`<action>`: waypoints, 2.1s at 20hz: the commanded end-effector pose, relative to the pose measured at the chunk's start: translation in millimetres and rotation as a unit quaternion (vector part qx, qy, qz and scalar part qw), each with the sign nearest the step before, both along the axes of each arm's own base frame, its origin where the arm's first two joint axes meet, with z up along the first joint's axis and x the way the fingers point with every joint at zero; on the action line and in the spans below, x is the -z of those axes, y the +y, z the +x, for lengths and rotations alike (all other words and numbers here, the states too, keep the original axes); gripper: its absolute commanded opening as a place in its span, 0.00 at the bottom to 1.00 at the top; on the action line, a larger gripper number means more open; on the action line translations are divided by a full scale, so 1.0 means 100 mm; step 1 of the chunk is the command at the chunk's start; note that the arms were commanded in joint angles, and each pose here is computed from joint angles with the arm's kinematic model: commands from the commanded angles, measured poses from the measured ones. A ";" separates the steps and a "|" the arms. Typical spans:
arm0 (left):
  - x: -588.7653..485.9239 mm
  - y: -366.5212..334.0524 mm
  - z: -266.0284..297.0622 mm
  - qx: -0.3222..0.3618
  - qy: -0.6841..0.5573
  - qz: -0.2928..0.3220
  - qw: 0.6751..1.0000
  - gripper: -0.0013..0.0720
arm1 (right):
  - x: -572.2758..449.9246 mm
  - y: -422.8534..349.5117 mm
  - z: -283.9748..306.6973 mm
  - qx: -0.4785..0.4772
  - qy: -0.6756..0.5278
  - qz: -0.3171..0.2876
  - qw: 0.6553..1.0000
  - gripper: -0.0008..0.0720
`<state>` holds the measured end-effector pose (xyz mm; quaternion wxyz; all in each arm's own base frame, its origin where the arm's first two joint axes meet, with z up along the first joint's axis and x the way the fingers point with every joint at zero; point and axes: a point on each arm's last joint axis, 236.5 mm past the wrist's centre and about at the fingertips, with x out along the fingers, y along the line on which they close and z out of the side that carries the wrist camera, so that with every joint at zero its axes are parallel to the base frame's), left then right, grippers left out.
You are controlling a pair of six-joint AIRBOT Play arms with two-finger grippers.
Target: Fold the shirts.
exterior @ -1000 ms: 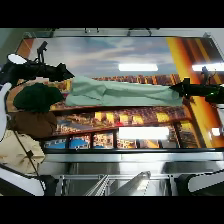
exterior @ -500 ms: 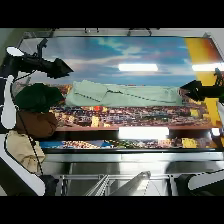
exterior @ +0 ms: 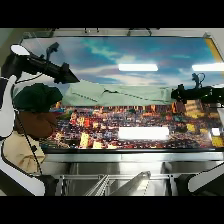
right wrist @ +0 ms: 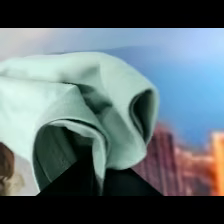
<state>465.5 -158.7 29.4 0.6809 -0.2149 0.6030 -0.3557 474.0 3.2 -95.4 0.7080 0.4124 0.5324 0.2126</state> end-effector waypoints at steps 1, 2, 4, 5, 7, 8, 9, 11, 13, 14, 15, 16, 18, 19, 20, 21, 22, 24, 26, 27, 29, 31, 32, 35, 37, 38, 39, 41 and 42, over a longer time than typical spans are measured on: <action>0.05 -0.70 -0.26 0.047 -0.014 0.004 0.999 0.03 | -0.35 0.15 -0.06 -0.037 -0.016 0.049 0.998 0.04; 0.08 -0.92 -0.26 0.054 -0.031 0.009 0.998 0.03 | -0.53 0.13 -0.13 -0.051 -0.022 0.060 0.997 0.04; 0.21 -1.42 -0.17 0.048 -0.072 0.010 0.996 0.03 | -0.94 0.12 -0.30 -0.077 -0.036 0.086 0.993 0.04; 0.30 -1.65 -0.09 0.036 -0.093 0.010 0.995 0.03 | -1.15 0.13 -0.36 -0.088 -0.050 0.099 0.990 0.04; 0.54 -2.04 0.01 0.014 -0.103 0.009 0.995 0.03 | -1.62 0.18 -0.46 -0.103 -0.089 0.130 0.982 0.04; 0.68 -2.23 0.00 0.018 -0.091 0.007 0.996 0.03 | -1.87 0.23 -0.49 -0.109 -0.114 0.149 0.976 0.04; 0.81 -2.41 -0.04 0.020 -0.073 0.006 0.997 0.03 | -2.11 0.28 -0.52 -0.114 -0.139 0.167 0.970 0.04; 1.02 -2.73 -0.13 0.022 -0.037 0.001 0.999 0.03 | -2.46 0.36 -0.56 -0.118 -0.177 0.190 0.958 0.04; 1.19 -2.98 -0.19 0.017 -0.010 -0.003 1.000 0.03 | -2.61 0.45 -0.59 -0.126 -0.192 0.195 0.953 0.04; 1.29 -3.07 -0.24 0.011 0.006 -0.002 1.000 0.03 | -2.65 0.52 -0.61 -0.132 -0.191 0.198 0.952 0.04; 1.36 -3.12 -0.28 0.005 0.015 -0.004 1.000 0.03 | -2.67 0.60 -0.62 -0.141 -0.191 0.201 0.950 0.04; 1.41 -3.17 -0.30 -0.005 0.023 -0.011 1.000 0.03 | -2.68 0.70 -0.64 -0.152 -0.190 0.205 0.948 0.04; 1.27 -3.28 -0.29 -0.041 0.069 -0.074 0.994 0.03 | -2.68 0.92 -0.67 -0.174 -0.184 0.210 0.944 0.04; 1.03 -3.32 -0.25 -0.039 0.083 -0.127 0.988 0.05 | -2.67 1.02 -0.66 -0.180 -0.183 0.209 0.944 0.04; 0.62 -3.32 -0.21 -0.022 0.085 -0.203 0.975 0.05 | -2.66 1.14 -0.65 -0.187 -0.182 0.208 0.943 0.04; 0.04 -3.22 -0.17 0.001 0.082 -0.291 0.953 0.05 | -2.65 1.27 -0.64 -0.193 -0.181 0.207 0.942 0.04; -0.57 -3.00 -0.15 0.029 0.069 -0.376 0.924 0.04 | -2.62 1.41 -0.60 -0.193 -0.182 0.200 0.943 0.04; -1.83 -2.22 -0.17 0.078 0.025 -0.516 0.853 0.04 | -2.47 1.77 -0.45 -0.184 -0.183 0.167 0.951 0.04; -2.78 -1.31 -0.24 0.101 -0.053 -0.582 0.805 0.04 | -2.28 2.21 -0.27 -0.168 -0.189 0.131 0.959 0.04; -3.05 -0.96 -0.31 0.105 -0.100 -0.583 0.799 0.04 | -2.18 2.46 -0.19 -0.161 -0.198 0.115 0.960 0.04; -3.42 -0.41 -0.53 0.118 -0.193 -0.558 0.798 0.04 | -1.90 3.01 -0.04 -0.140 -0.217 0.077 0.963 0.04; -3.63 -0.04 -0.70 0.113 -0.246 -0.543 0.795 0.04 | -1.59 3.51 0.07 -0.111 -0.238 0.041 0.964 0.04; -3.67 0.07 -0.73 0.102 -0.263 -0.536 0.795 0.04 | -1.48 3.74 0.09 -0.104 -0.250 0.032 0.962 0.04; -3.59 0.23 -0.79 0.075 -0.266 -0.528 0.803 0.05 | -1.16 4.39 -0.08 -0.144 -0.251 0.035 0.956 0.70; -3.47 0.26 -0.81 0.067 -0.243 -0.534 0.807 0.05 | -1.24 4.57 -0.28 -0.171 -0.232 0.080 0.954 0.24; -3.39 0.26 -0.80 0.063 -0.230 -0.538 0.809 0.05 | -1.35 4.54 -0.35 -0.190 -0.230 0.098 0.949 0.05; -3.31 0.27 -0.78 0.057 -0.217 -0.542 0.810 0.05 | -1.47 4.44 -0.46 -0.225 -0.228 0.116 0.940 0.04; -3.17 0.27 -0.78 0.055 -0.196 -0.549 0.811 0.05 | -1.61 4.07 -0.60 -0.270 -0.189 0.129 0.936 0.04; -3.11 0.28 -0.79 0.054 -0.186 -0.552 0.811 0.04 | -1.60 3.84 -0.61 -0.277 -0.162 0.114 0.940 0.04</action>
